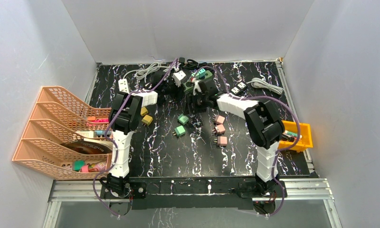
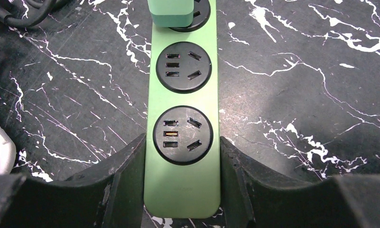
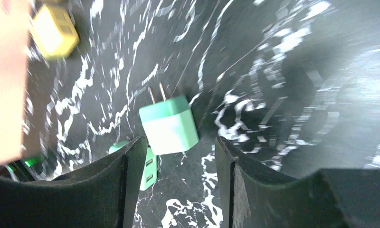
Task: Pull the plug off the socket
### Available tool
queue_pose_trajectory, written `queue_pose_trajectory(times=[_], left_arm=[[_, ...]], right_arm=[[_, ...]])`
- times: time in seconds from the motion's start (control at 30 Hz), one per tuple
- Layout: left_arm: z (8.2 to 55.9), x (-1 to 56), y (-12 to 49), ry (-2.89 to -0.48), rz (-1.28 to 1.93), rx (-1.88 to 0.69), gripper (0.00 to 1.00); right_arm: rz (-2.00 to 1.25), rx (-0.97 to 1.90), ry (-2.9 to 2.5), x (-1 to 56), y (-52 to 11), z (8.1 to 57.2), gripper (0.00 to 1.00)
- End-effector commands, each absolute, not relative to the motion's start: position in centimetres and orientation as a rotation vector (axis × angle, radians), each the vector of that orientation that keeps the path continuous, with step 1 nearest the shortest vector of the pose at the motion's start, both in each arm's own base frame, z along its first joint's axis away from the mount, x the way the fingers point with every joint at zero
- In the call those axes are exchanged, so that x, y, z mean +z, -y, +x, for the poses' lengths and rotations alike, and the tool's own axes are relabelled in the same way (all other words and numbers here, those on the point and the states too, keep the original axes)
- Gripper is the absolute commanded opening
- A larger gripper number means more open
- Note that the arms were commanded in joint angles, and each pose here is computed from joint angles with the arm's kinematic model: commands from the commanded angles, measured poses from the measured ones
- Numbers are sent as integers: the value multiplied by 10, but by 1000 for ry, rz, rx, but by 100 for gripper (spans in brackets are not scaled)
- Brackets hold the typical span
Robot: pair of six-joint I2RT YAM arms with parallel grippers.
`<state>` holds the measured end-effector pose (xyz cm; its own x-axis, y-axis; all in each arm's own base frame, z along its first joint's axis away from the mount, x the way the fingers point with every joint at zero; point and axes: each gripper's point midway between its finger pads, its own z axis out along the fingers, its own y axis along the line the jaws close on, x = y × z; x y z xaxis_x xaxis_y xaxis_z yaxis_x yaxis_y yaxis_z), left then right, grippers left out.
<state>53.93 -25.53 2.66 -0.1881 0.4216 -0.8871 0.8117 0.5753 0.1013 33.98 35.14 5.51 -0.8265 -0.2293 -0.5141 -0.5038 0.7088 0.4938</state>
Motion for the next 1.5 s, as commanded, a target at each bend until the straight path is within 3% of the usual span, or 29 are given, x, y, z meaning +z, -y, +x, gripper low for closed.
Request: queue_pose_trajectory(times=[0.0,0.2,0.4,0.63,1.13,1.27,1.33,1.4,1.43,1.47], left_arm=[[524,31,241,-1883,979,-497,0],[523,52,243,-1820,907,-473,0],[515,62,258,-1725,943,-262,0],[517,75,266,-1632,911,-6,0],[519,91,263,-1492,883,241,0],[519,92,265,-1481,882,247,0],[520,89,266,-1481,888,250,0],[522,84,266,-1483,901,262,0],[522,83,266,-1484,904,265,0],[523,81,267,-1486,909,266,0]], right_arm=[[-229,879,-2250,129,-306,417,63],[115,830,-2147,157,-253,483,64],[252,833,-2193,149,-262,522,66],[330,872,-2250,142,-276,540,70],[348,888,-2378,95,-288,546,68],[345,896,-2390,89,-291,549,56],[344,896,-2392,86,-291,549,38],[343,887,-2392,85,-290,548,7],[345,879,-2393,84,-288,547,0],[339,871,-2392,85,-287,546,0]])
